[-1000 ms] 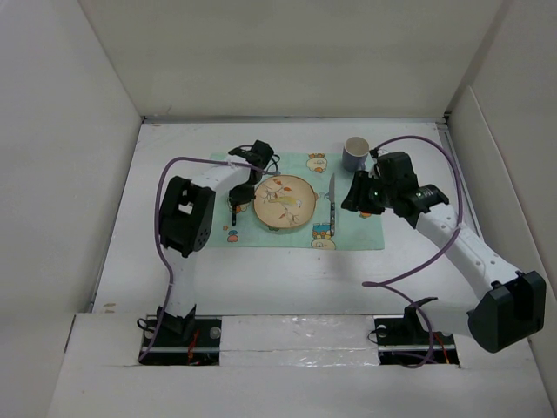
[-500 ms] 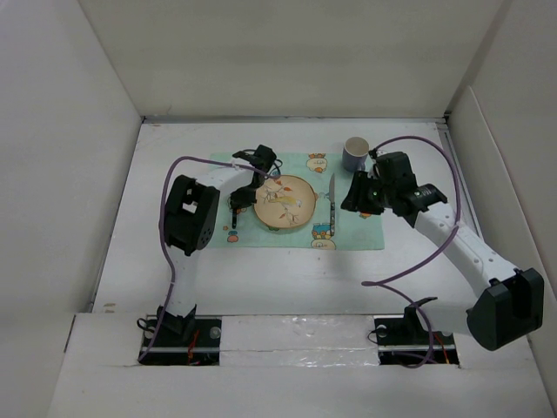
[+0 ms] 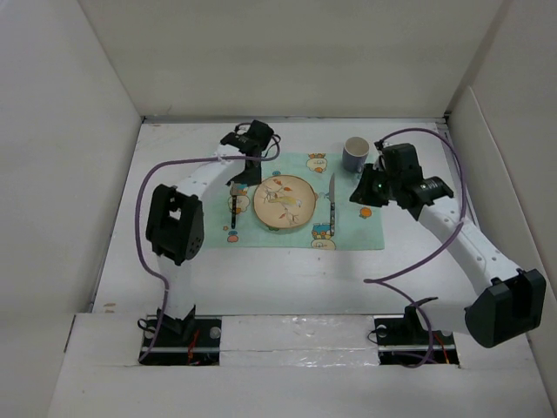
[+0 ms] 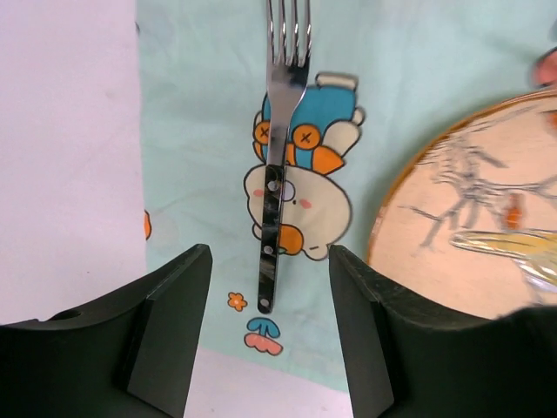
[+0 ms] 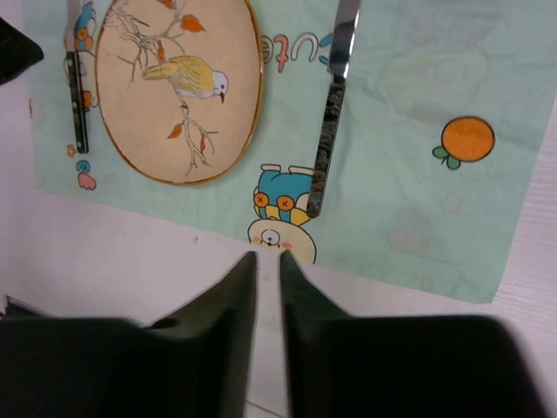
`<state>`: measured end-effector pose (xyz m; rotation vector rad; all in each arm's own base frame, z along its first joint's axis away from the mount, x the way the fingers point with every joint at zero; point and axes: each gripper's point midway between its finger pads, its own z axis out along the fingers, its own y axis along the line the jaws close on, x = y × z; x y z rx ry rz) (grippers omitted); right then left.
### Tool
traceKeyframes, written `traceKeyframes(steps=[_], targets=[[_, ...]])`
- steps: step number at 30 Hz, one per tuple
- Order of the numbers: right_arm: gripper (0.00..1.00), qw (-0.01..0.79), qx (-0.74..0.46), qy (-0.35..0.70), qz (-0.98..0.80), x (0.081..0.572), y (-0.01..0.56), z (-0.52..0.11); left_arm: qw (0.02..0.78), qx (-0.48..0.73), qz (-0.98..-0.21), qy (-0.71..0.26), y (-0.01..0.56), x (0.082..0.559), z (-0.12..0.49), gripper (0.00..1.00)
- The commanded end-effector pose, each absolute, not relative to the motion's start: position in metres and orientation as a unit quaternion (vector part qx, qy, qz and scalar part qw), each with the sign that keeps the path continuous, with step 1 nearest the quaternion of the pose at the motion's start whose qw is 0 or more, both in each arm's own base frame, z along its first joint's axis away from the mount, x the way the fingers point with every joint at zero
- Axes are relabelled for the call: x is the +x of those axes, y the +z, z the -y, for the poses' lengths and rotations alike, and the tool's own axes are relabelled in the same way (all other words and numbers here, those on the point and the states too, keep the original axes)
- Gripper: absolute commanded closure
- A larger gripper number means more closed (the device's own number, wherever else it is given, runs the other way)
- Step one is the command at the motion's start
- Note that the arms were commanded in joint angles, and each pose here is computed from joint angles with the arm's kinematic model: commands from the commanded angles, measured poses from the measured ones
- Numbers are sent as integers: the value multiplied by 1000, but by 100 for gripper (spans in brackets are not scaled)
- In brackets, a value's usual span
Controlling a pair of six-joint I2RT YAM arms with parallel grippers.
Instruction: Set the dinner table for one person
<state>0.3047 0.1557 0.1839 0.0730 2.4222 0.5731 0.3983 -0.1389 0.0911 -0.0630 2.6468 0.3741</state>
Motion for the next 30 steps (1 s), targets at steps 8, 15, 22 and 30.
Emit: traceKeyframes(steps=[8, 15, 22, 30], targets=[[100, 476, 13, 284, -832, 321, 354, -162, 458, -93, -878, -103, 319, 390, 169, 49], [58, 661, 92, 274, -693, 295, 503, -98, 565, -151, -772, -250, 417, 341, 149, 43], [33, 764, 256, 143, -574, 239, 543, 3, 700, -242, -648, -180, 508, 279, 46, 32], [4, 760, 247, 96, -593, 254, 507, 9, 682, -248, -666, -171, 467, 289, 50, 26]])
